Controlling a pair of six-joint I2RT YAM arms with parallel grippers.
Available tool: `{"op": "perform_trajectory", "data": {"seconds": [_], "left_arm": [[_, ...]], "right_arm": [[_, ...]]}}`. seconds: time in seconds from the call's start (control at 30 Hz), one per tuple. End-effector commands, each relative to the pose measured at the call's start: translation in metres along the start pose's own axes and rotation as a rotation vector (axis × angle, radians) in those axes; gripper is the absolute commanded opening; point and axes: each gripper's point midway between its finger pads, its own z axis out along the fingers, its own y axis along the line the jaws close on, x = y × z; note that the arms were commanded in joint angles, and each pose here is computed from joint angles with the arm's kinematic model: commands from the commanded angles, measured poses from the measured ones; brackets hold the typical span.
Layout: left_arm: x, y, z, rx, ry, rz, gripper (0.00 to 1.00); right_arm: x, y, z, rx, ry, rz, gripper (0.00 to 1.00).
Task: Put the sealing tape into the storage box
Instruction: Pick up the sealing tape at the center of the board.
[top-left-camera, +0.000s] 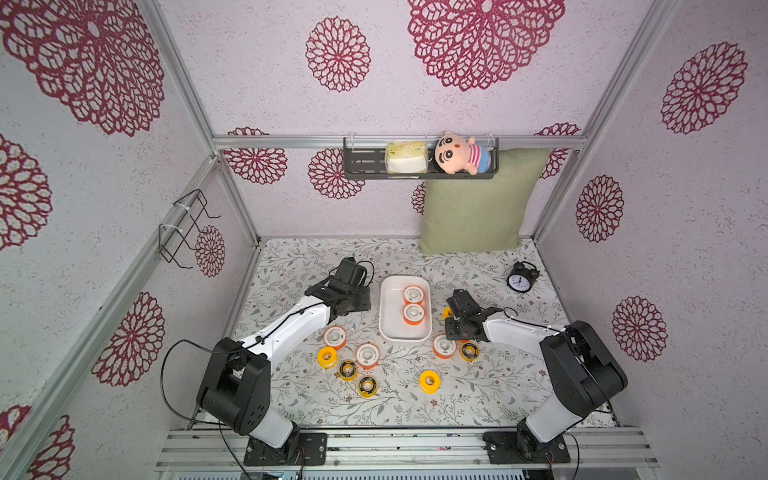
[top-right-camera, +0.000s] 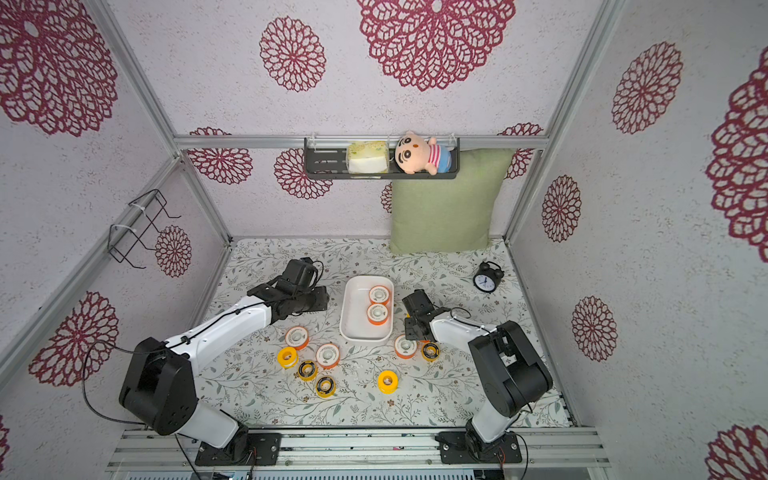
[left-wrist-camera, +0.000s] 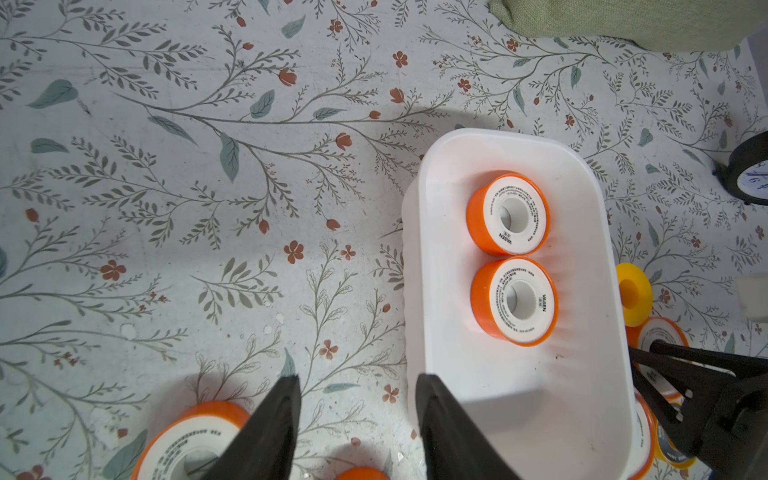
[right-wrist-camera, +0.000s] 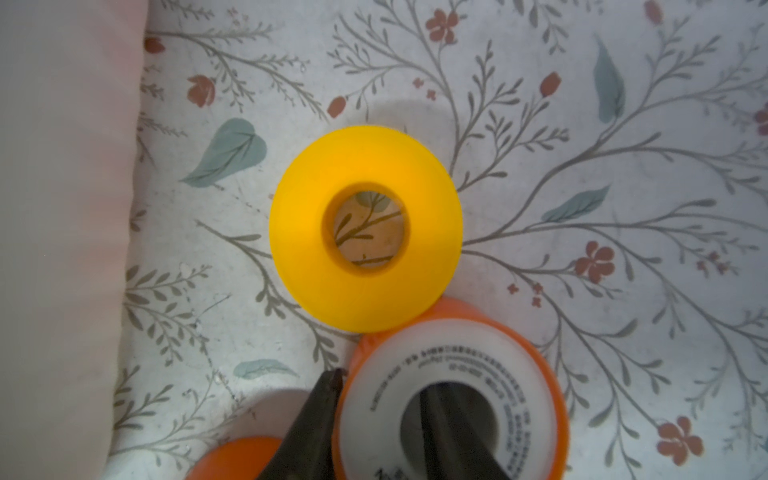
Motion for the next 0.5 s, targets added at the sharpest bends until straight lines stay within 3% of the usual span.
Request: {"op": "perform_trajectory", "data": {"seconds": [0.0, 0.27, 0.47], "left_arm": [[0.000, 0.004, 0.001, -0.012, -0.009, -0.002, 0.52], [-0.003, 0.008, -0.003, -0.035, -0.025, -0.001, 0.52], [-0.005, 0.008, -0.005, -0.035, -0.032, 0.000, 0.52]], "right_arm": [[-0.005, 0.000, -0.005, 0.006, -0.016, 0.012, 0.31], [-0.034, 0.003, -0.040, -0.034, -0.137, 0.031, 0.29], [-0.061, 0.019, -0.073, -0.148, -0.245, 0.039, 0.29]]}}
